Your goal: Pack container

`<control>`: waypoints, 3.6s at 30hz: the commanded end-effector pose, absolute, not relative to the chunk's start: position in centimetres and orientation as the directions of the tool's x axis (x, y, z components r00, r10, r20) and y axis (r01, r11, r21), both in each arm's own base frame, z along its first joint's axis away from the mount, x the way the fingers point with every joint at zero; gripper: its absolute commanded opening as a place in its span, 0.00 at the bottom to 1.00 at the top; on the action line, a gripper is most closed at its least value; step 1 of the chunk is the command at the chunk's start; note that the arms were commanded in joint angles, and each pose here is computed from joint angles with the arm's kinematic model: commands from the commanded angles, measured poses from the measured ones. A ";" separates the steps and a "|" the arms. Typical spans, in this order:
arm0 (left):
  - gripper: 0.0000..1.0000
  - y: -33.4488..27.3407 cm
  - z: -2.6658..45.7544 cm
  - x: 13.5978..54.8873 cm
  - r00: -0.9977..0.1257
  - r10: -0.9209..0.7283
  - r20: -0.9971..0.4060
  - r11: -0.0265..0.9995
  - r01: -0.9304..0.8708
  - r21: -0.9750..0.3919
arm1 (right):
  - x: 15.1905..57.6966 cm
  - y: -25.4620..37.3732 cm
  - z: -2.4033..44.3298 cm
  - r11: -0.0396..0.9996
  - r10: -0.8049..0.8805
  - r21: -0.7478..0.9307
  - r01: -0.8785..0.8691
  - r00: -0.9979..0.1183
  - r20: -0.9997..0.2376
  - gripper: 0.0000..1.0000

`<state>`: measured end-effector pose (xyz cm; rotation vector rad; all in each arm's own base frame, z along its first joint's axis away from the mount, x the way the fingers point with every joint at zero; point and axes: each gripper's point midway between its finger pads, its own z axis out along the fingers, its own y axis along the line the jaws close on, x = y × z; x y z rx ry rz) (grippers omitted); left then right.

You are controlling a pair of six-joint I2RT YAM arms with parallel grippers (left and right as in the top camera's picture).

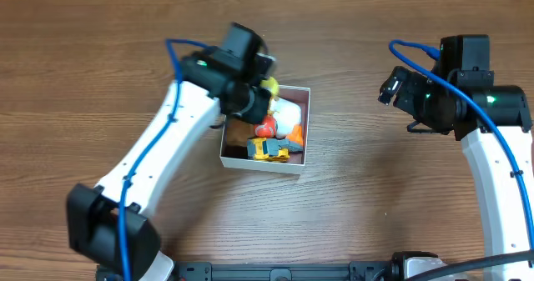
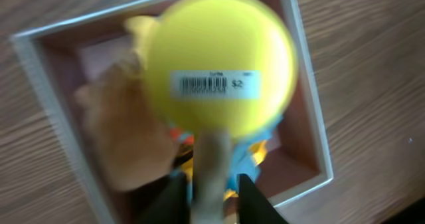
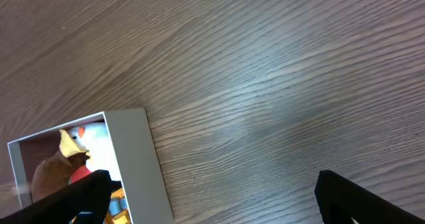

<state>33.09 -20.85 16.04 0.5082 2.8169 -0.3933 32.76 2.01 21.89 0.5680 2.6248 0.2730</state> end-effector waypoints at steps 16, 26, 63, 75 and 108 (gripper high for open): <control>1.00 -13.6 33.8 32.2 -0.836 0.168 -0.522 0.974 0.222 -0.042 | 31.6 5.7 29.4 0.903 0.289 0.429 0.030 -0.780 -0.555 1.00; 1.00 -4.3 43.0 20.6 -0.663 -0.011 -0.748 0.999 0.025 -0.037 | 15.7 5.7 44.8 0.910 0.250 0.327 -0.255 -0.292 -0.923 1.00; 1.00 -3.5 44.3 18.5 -0.615 -0.035 -0.788 0.997 0.033 -0.070 | 20.3 7.8 24.4 0.903 0.072 0.227 -0.365 -0.392 -0.917 1.00; 1.00 -3.5 44.3 18.5 -0.615 -0.035 -0.788 0.997 0.033 -0.070 | 21.3 6.7 15.9 0.930 0.082 0.186 -0.319 -0.313 -0.946 1.00; 1.00 1.9 43.4 20.3 -0.455 -0.254 -0.853 0.957 -0.245 -0.155 | 22.0 6.3 14.5 0.939 0.086 0.171 -0.299 -0.277 -0.957 1.00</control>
